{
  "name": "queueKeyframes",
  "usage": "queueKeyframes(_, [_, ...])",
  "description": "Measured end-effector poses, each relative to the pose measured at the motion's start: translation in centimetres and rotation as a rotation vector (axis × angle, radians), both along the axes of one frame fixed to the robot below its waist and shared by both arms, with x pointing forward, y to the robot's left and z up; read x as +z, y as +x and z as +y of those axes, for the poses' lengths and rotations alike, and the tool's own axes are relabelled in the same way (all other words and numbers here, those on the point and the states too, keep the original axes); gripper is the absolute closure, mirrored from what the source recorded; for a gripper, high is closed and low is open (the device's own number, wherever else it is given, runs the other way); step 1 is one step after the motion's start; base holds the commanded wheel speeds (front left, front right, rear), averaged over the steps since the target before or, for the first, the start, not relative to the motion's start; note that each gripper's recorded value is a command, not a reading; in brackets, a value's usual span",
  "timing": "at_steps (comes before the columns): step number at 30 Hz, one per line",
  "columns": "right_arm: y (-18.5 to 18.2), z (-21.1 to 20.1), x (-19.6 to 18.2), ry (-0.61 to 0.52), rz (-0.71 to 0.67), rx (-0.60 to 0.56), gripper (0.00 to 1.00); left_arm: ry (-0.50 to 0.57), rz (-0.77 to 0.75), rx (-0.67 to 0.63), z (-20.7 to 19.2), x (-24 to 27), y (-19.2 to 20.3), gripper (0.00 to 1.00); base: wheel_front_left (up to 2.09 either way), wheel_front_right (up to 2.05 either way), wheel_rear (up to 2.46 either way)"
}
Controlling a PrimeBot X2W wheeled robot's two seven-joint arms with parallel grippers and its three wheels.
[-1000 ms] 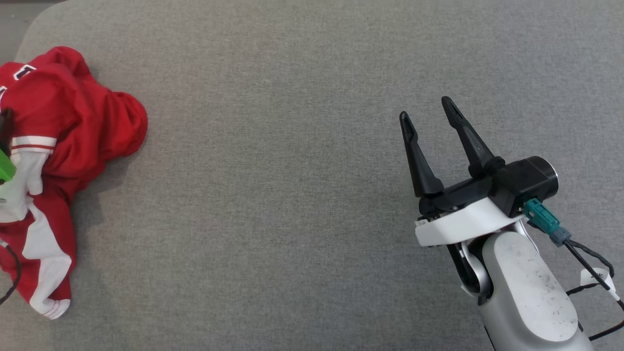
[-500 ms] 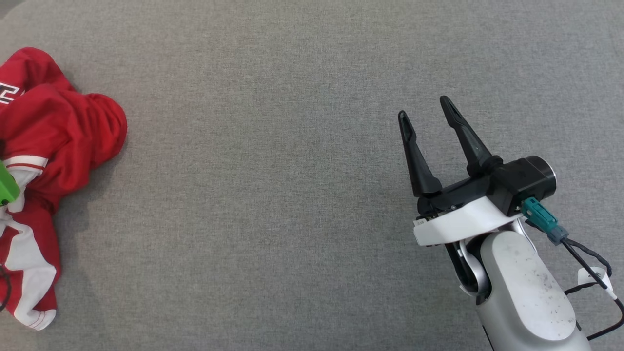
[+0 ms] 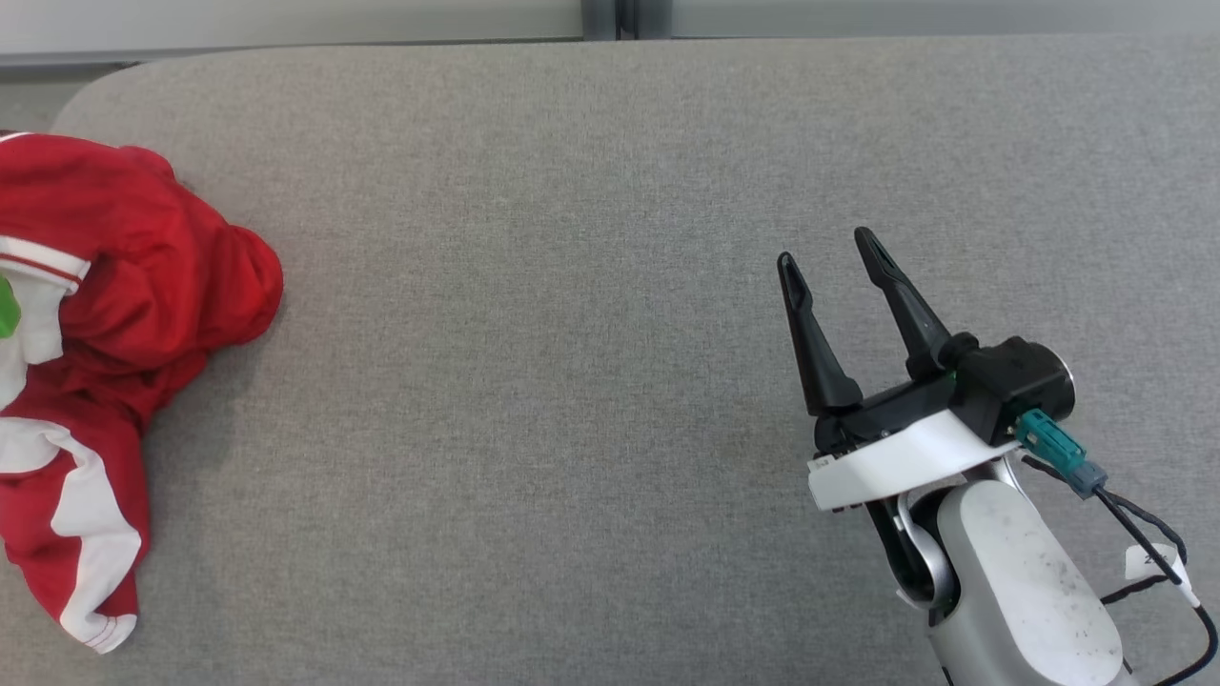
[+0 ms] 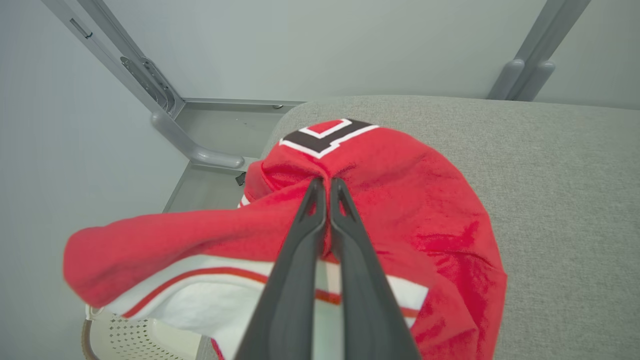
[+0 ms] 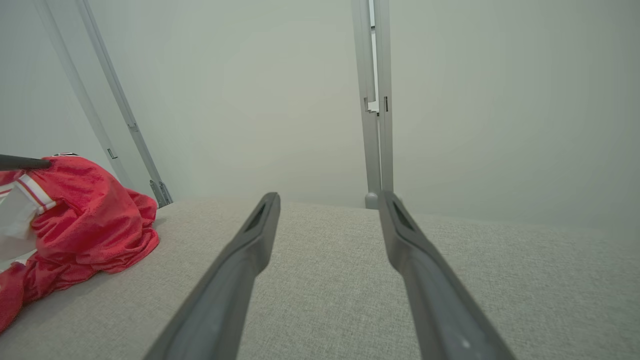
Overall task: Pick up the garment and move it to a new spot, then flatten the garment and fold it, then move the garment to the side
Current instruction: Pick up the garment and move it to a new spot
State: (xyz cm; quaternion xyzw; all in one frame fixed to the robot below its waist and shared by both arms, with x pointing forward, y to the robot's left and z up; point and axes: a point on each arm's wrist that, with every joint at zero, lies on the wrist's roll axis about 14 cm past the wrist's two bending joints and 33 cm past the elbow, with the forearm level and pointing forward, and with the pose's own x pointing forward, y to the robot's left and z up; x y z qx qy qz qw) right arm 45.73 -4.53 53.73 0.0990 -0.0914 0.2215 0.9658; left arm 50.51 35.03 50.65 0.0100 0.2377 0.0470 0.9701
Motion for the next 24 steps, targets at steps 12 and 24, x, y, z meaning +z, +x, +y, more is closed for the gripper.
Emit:
queueKeyframes(12, [-3.4, -3.2, 2.2, 0.041, -0.022, -0.081, 0.0, 0.08, -0.259, -0.277, -8.5, 11.2, 2.0, 1.0, 0.0, 0.0, 0.0])
queueKeyframes(24, [-6.0, -8.8, 3.9, 0.043, -0.066, -0.24, 0.0, -0.056, -0.558, -0.687, -26.2, 19.9, -0.1, 1.0, 0.0, 0.0, 0.0])
